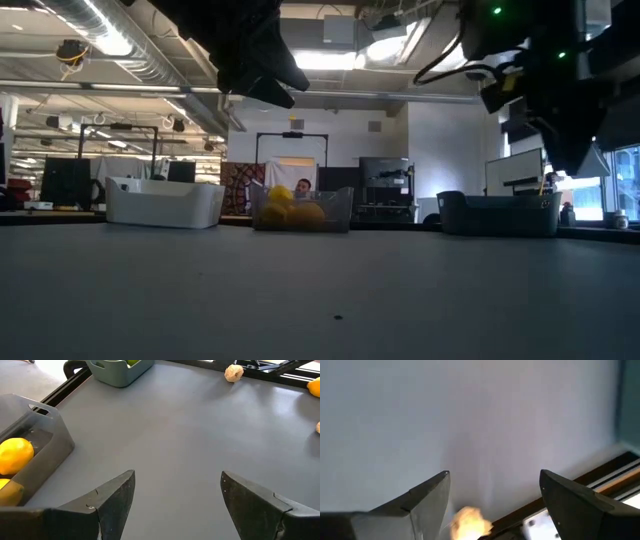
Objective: Sort produce into baskets
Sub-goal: Put the garlic into the white bin
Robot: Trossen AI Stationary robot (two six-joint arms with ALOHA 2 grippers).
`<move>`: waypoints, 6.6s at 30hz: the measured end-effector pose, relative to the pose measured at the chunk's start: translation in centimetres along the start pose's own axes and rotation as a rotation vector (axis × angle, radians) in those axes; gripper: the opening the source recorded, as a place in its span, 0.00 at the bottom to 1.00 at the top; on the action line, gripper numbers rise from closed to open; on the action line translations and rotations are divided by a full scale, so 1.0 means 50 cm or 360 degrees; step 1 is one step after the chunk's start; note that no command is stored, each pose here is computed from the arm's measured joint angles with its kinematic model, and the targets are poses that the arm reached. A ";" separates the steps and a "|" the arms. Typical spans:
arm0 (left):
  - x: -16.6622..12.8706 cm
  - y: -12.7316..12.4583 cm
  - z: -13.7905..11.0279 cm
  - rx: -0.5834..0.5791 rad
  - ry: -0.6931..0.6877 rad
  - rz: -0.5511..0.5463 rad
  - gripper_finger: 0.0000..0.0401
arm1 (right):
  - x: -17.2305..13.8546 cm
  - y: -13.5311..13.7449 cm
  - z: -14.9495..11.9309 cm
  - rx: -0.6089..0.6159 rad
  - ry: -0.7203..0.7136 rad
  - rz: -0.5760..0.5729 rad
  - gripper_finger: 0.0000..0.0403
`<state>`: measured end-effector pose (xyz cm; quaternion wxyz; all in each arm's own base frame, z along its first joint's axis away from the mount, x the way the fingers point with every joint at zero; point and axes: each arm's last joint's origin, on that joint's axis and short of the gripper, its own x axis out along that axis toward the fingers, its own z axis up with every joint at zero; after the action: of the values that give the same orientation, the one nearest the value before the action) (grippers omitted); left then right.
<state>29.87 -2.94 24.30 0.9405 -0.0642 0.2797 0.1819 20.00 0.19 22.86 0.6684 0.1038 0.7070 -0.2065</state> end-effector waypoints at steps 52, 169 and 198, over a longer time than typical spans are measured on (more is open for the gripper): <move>0.000 0.000 0.000 0.0018 0.0001 0.0000 0.72 | 0.009 0.100 -0.135 -0.0181 0.0185 -0.0214 0.76; 0.000 -0.001 0.004 0.0015 -0.0032 -0.0010 0.72 | 0.209 0.127 -0.060 -0.0324 0.0638 -0.0454 0.70; 0.000 -0.003 0.005 0.0086 -0.0039 -0.0020 0.72 | 0.007 0.137 0.019 -0.0264 -0.0211 -0.0228 0.29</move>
<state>30.03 -3.04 24.53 0.9464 -0.0382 0.2725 0.1692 23.73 5.83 21.43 0.7034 -0.0165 0.6816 -0.2010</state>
